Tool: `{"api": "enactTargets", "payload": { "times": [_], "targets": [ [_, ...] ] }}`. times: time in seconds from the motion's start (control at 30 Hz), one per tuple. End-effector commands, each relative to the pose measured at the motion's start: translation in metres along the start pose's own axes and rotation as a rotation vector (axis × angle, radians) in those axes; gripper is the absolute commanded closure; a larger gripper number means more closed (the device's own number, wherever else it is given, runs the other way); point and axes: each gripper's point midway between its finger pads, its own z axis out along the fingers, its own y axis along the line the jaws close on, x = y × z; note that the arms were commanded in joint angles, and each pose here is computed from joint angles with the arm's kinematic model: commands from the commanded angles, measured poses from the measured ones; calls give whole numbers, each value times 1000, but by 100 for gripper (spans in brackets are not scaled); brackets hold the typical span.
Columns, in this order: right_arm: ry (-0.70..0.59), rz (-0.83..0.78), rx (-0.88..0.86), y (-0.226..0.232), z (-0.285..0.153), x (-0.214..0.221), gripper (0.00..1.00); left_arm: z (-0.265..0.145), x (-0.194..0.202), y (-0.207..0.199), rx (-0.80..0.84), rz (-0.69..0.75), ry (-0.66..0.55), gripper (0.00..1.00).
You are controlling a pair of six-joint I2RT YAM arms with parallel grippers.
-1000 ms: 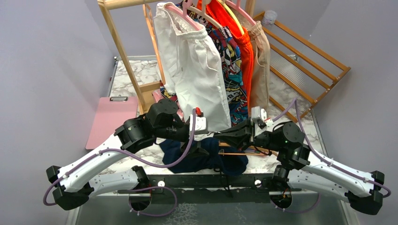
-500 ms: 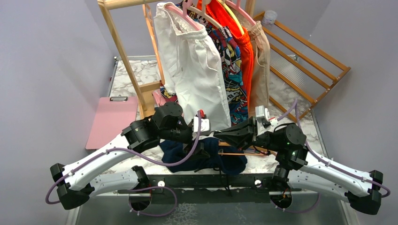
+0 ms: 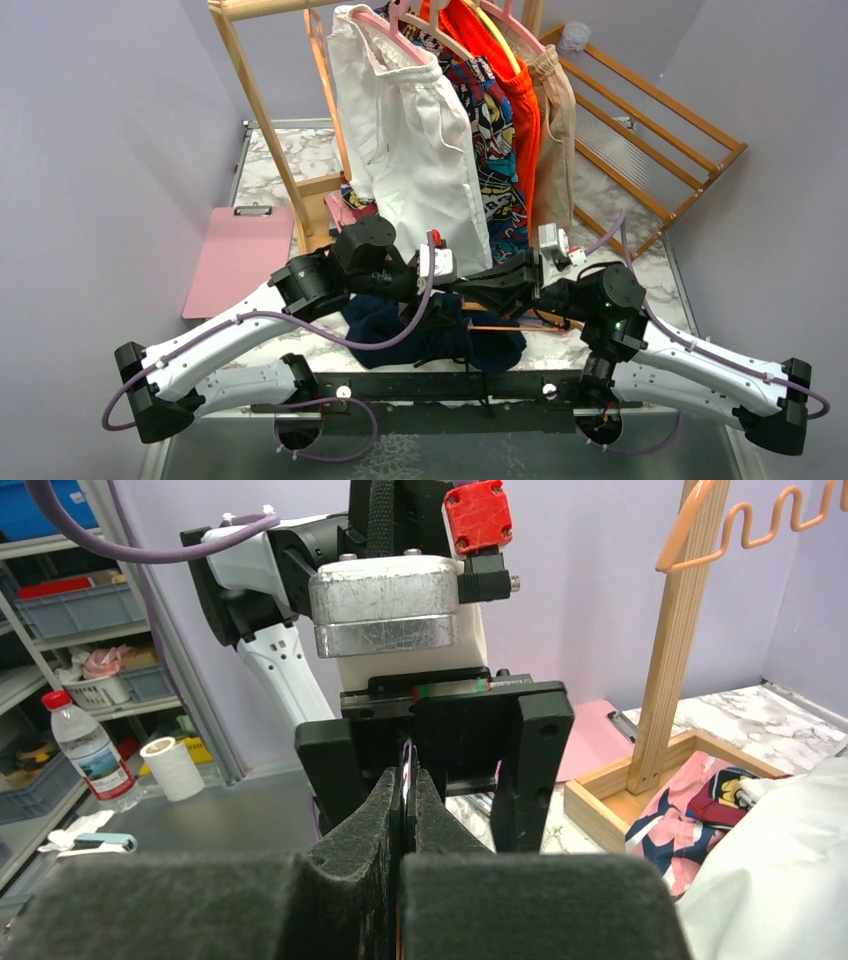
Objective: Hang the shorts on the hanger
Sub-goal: Hang the shorts on the hanger.
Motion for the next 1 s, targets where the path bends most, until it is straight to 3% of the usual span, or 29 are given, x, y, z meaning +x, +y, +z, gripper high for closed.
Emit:
{"api": "enactTargets", "payload": {
  "times": [0.0,0.13,0.27,0.37,0.4,0.5,0.67,0.97],
  "targets": [
    [-104,-20,-30,8,2,-28,99,5,-2,1,7,2,-18,45],
    [-93,-17,-28,8,2,-25,99,5,-1,-1,15,3,-20,68],
    [-83,-14,-29,7,2,-23,99,3,-4,1,-4,14,-37,100],
    [-67,-13,-16,5,2,-21,99,-2,-8,6,-53,21,-54,100],
    [-48,-8,-1,3,1,-17,94,-5,-9,10,-79,21,-60,100],
    [-13,-12,52,-4,-3,-19,53,-15,-10,21,-175,20,-72,100],
    [46,-13,237,-26,-21,-35,16,-47,-16,33,-346,26,-128,100],
    [88,112,709,-79,-85,-37,4,-109,-42,35,-552,23,-303,100]
  ]
}}
